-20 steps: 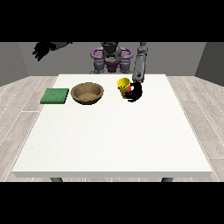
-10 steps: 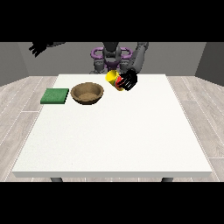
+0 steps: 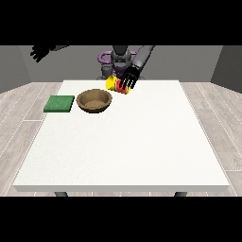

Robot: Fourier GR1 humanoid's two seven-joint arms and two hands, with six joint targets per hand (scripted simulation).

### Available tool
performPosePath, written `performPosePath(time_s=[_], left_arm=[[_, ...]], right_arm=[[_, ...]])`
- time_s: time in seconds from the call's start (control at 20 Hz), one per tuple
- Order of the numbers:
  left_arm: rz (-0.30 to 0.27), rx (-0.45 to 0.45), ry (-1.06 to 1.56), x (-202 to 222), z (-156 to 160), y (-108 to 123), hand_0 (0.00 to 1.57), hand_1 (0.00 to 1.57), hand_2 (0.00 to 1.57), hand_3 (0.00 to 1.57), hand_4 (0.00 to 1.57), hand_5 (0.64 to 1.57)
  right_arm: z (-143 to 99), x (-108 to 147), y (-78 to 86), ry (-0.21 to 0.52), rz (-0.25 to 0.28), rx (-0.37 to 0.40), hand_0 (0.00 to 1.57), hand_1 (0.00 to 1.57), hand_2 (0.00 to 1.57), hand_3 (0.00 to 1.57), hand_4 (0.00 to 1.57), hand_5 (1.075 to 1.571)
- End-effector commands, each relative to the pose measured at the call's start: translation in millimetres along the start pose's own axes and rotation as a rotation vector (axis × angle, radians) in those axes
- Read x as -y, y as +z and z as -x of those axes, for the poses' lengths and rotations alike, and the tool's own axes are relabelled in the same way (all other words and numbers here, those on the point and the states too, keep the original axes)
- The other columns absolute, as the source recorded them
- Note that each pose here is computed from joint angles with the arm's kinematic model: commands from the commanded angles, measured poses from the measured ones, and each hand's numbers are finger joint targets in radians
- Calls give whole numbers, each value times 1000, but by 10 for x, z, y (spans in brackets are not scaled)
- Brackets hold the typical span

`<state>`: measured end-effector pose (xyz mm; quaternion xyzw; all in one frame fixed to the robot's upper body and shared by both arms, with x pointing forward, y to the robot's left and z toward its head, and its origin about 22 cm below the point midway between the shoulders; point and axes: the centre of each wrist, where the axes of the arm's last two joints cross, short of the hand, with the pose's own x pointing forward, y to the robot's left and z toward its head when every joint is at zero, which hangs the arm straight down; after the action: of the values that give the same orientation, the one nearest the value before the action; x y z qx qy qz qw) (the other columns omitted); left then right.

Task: Pick the cup and pour the ball into the bowl, then pick the bowl and place it on the pad

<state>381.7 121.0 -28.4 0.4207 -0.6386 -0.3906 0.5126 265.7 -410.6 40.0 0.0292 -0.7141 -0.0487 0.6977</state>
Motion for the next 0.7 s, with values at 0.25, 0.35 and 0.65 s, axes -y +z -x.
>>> performPosePath(time_s=[0.25,0.35,0.65], left_arm=[[-20,70,-370,-266,-693,-331,1351,1351,1571,1571,1364,1563],[-12,86,-516,-251,-736,-326,1456,1456,1571,1571,1260,1557],[-29,103,-762,-308,-1019,-291,730,730,1571,1569,1012,1570]], right_arm=[[53,-24,-214,-27,9,31,0,0,0,127,691,1554],[202,-22,-136,-28,15,-43,0,0,0,177,694,1556],[243,-210,-303,-20,-51,-37,0,0,0,300,699,1555]])
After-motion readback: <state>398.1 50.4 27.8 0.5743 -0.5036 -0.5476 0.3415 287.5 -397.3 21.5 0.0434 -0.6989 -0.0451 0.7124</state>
